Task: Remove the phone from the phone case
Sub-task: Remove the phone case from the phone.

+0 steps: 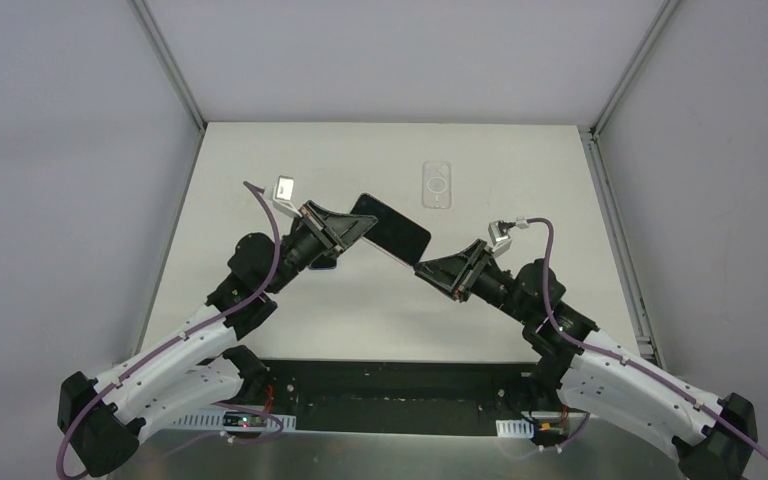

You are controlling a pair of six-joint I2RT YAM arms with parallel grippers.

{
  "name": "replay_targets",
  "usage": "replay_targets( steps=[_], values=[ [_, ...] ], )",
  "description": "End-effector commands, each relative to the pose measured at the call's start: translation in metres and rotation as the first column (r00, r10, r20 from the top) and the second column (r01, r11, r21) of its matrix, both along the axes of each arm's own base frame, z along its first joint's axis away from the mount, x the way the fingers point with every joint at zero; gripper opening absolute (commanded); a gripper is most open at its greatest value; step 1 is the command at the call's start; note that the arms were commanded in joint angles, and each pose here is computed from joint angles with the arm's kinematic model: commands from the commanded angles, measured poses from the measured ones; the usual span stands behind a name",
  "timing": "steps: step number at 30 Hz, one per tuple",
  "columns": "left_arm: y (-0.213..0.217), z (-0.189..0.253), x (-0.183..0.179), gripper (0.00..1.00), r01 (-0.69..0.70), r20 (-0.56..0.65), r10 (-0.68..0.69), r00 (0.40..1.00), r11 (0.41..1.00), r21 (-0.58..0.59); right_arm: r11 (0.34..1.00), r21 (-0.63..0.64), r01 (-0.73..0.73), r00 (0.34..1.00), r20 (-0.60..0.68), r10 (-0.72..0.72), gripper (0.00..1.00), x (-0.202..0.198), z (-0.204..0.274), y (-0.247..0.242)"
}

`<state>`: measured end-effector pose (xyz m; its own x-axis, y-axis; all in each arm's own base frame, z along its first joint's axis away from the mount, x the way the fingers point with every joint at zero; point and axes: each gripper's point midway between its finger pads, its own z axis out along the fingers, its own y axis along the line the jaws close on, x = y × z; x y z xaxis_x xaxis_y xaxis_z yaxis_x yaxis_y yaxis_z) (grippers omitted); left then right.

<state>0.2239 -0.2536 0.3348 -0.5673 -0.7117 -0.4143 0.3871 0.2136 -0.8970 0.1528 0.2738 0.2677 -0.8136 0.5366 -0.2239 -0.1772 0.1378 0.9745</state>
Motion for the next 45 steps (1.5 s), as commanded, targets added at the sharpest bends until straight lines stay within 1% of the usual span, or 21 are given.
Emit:
replay_targets(
  steps=[1,7,9,11,13,19,35,37,42,45],
  values=[
    [0.0137,0.0568,-0.0121,0.0,0.003,0.133,0.018,0.991,0.988,-0.156,0.999,0.038,-0.003,1.0,0.017,0.002,0.35,-0.0004,0.0107,0.0006],
    [0.0155,0.0572,-0.0128,0.0,-0.002,0.14,0.024,0.99,0.987,-0.159,0.999,0.053,0.007,1.0,0.009,-0.007,0.33,0.0017,0.0096,0.0007],
    [0.0156,0.0557,-0.0121,0.0,-0.006,0.139,0.028,0.99,0.988,-0.156,0.998,0.063,0.01,1.0,0.013,-0.011,0.37,0.001,0.0119,-0.0009],
    [0.0156,0.0525,-0.0104,0.0,-0.013,0.134,0.033,0.99,0.989,-0.15,0.997,0.07,0.013,1.0,0.02,-0.015,0.43,0.0003,0.0142,-0.0029],
    [0.0153,0.0499,-0.0091,0.0,-0.017,0.129,0.036,0.991,0.989,-0.146,0.997,0.077,0.015,1.0,0.022,-0.017,0.44,-0.0007,0.0154,-0.0045],
    [0.0144,0.0503,-0.0093,0.0,-0.013,0.13,0.033,0.991,0.989,-0.146,0.997,0.072,0.014,1.0,0.017,-0.015,0.4,-0.0016,0.0139,-0.0051],
    [0.0135,0.0526,-0.0127,0.0,0.004,0.137,0.017,0.99,0.989,-0.151,0.997,0.065,0.04,0.999,-0.007,-0.04,0.4,0.0057,0.011,-0.0033],
    [0.0143,0.0528,-0.0129,0.0,0.002,0.139,0.02,0.99,0.988,-0.152,0.997,0.07,0.037,0.999,-0.001,-0.037,0.42,0.0048,0.013,-0.0037],
    [0.0157,0.0494,-0.0115,0.0,-0.01,0.135,0.031,0.99,0.989,-0.149,0.996,0.073,0.046,0.999,0.01,-0.046,0.54,0.0041,0.013,-0.0071],
    [0.0154,0.049,-0.0115,0.0,-0.008,0.133,0.028,0.991,0.989,-0.149,0.996,0.074,0.046,0.999,0.011,-0.047,0.55,0.0035,0.0129,-0.0077]
  ],
)
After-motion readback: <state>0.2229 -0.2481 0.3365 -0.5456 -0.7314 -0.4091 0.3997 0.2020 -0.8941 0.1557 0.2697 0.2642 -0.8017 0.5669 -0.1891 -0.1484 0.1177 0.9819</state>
